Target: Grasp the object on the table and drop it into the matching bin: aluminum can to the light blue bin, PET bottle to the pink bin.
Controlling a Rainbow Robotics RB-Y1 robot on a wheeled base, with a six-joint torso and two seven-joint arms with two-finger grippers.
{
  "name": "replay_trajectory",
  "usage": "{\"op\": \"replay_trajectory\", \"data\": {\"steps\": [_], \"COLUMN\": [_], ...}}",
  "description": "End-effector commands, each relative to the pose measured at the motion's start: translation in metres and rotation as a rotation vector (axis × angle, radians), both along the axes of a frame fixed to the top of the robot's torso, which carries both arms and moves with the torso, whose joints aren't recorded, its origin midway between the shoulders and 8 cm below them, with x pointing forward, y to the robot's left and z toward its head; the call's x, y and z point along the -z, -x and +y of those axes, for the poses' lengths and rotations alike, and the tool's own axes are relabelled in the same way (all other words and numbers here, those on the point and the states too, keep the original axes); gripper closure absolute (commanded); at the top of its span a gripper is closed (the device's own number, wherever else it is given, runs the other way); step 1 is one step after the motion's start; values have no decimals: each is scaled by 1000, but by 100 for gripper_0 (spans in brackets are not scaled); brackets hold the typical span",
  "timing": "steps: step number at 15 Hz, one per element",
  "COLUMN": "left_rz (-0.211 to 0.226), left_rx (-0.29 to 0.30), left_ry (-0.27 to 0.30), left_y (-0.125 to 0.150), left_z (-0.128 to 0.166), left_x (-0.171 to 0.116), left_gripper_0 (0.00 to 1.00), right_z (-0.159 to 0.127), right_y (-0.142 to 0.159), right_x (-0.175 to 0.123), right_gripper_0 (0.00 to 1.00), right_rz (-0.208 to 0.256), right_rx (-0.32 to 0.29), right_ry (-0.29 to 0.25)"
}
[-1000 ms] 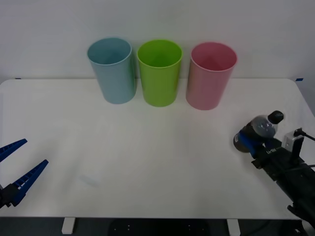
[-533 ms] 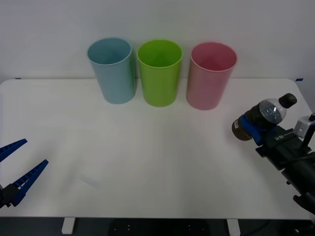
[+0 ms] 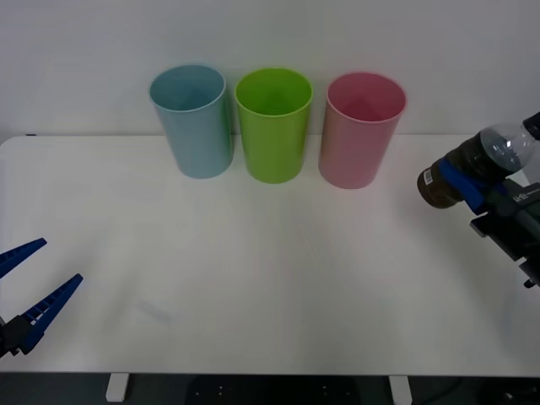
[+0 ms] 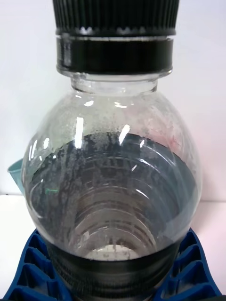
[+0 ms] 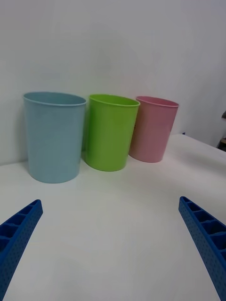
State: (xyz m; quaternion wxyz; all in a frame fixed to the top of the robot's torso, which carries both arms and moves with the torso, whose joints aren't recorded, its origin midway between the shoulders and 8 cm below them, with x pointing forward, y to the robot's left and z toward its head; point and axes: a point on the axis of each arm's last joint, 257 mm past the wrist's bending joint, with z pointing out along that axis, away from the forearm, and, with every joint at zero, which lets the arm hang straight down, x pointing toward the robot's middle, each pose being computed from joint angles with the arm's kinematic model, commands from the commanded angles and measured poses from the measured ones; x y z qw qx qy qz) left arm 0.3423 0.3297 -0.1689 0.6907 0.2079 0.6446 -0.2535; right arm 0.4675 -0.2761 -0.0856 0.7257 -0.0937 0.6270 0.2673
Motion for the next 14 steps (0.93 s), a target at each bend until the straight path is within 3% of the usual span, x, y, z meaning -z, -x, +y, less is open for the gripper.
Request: {"op": "replay_trajectory", "data": {"steps": [1, 5, 8, 14], "left_rz": [0, 0, 0, 0], "left_rx": [0, 0, 0, 0], "left_ry": [0, 0, 0, 0], "left_y": [0, 0, 0, 0], "left_z": [0, 0, 0, 0], "left_x": [0, 0, 0, 0], "left_gripper_0": [0, 0, 0, 0], "right_z": [-11, -13, 6, 35], "right_y": [-11, -31, -59, -128], "right_x": [-35, -77, -98, -107], "right_gripper_0": [100, 100, 100, 100], "right_rz": [-51, -95, -74, -32], "right_rx": [7, -29, -124, -163], "right_ry": [58, 112, 132, 176]}}
